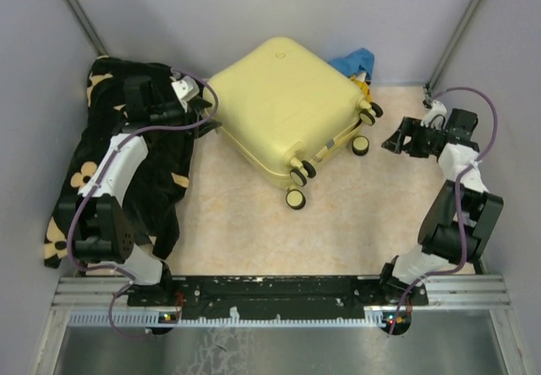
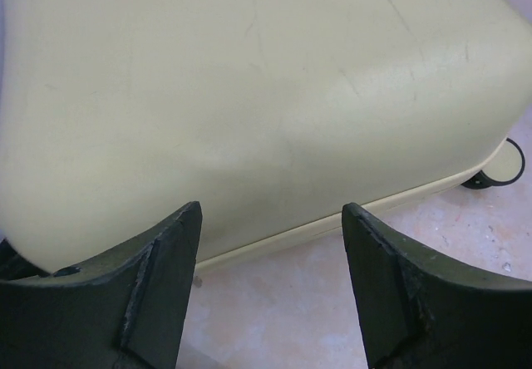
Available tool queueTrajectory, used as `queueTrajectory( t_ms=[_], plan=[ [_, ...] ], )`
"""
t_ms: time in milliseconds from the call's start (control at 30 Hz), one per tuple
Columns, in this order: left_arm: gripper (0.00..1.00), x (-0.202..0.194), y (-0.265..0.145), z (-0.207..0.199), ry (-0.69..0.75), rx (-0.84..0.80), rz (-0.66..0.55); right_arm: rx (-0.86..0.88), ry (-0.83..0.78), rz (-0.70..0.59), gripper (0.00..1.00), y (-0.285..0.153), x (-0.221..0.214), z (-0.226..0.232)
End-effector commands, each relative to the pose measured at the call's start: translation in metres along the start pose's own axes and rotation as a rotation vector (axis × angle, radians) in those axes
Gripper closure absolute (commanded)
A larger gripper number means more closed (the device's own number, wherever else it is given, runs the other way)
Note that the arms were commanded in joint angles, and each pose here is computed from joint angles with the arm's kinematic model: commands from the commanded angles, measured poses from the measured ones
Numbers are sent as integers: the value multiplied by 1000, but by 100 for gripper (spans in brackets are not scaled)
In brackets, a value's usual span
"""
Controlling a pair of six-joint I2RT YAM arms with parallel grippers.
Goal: Pack the luggage
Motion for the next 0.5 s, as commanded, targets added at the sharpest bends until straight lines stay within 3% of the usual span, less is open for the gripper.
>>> queueTrajectory(
  t_ms=[0,67,167,467],
  plan=[
    [26,0,16,-18,43,-47,18,26,-237,-52,12,-8,41,21],
    [26,3,20,-23,51,-50,19,-17,-332,-60,2,-9,53,22],
    [26,9,21,-23,55,-30,4,-69,-493,6,1,2,64,23],
    [25,15,17,-27,47,11,-13,-54,-551,115,2,56,93,19]
  ],
)
Point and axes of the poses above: each gripper's point midway between its finger pads, its own y axis out along the fingers, its own z axis along the line the jaws close on, x = y × z, the point moved 3 cm from there along -y, back along the fingers, and after that the axes turned 2 degrees about -y, right-handed, at the moved point
